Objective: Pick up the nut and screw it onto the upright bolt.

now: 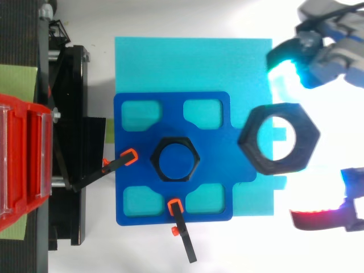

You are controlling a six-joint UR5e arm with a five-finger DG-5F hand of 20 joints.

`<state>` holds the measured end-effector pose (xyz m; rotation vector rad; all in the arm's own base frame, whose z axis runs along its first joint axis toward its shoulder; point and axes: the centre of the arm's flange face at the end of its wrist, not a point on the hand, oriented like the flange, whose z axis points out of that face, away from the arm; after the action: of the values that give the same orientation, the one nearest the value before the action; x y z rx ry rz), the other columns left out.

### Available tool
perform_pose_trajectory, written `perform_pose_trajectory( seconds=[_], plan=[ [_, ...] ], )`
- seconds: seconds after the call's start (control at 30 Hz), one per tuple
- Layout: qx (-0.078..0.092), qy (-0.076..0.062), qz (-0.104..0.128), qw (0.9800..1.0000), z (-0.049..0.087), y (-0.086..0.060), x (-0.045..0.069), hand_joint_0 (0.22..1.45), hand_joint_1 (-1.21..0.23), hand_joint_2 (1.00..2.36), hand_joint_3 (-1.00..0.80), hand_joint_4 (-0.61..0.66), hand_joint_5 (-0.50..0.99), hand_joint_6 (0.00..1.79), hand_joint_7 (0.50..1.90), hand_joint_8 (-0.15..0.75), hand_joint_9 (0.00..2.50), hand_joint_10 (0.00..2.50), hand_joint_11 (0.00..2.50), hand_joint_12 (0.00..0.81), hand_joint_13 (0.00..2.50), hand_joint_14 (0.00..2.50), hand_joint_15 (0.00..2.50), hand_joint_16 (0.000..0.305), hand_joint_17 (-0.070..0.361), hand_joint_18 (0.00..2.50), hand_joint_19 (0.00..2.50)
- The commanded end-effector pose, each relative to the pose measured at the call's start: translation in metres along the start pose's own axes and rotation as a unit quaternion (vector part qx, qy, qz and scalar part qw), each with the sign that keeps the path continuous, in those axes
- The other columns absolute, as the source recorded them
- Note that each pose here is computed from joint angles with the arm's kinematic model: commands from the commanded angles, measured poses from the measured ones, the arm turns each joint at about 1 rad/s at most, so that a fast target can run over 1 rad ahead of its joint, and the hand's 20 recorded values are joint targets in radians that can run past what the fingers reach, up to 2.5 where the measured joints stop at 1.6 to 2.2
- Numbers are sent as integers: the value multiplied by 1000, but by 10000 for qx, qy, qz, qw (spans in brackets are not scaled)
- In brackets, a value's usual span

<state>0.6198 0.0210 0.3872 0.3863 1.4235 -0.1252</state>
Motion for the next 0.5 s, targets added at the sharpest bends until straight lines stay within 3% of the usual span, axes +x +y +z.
perform_pose_trajectory(
  seconds=[0.0,0.07,0.13,0.2,0.27,0.33,0.37,0.47],
  plan=[
    [-119,8,0,9999,18,2,19,530,-591,1000,-500,325,-146,502,1218,309,512,0,0,368,619,0,0,46,104,505,11],
    [-203,19,-11,9998,32,5,31,530,-591,1000,-500,326,-146,502,1212,309,512,0,0,368,620,0,0,46,103,507,16],
    [-234,20,-14,9997,39,6,33,530,-591,1000,-500,320,-146,502,1217,309,512,0,0,369,621,0,0,46,103,506,17],
    [-341,33,-26,9994,52,7,47,530,-591,1000,-500,326,-146,502,1213,310,510,0,0,369,622,0,0,46,103,507,11],
    [-363,41,-25,9993,55,6,55,530,-590,1000,-500,328,-146,502,1218,309,510,0,0,368,623,0,0,46,103,508,17],
    [-410,-31,26,9991,58,7,55,528,-591,1000,-500,326,-146,501,1215,310,512,0,0,369,625,0,0,46,103,509,15],
    [-397,-46,34,9992,60,7,62,529,-590,1000,-500,320,-146,502,1218,309,512,0,0,369,625,0,0,46,103,509,17],
    [-410,-96,61,9991,61,8,63,530,-590,1000,-500,326,-146,502,1212,309,513,0,0,368,624,0,0,46,103,510,15]
  ],
)
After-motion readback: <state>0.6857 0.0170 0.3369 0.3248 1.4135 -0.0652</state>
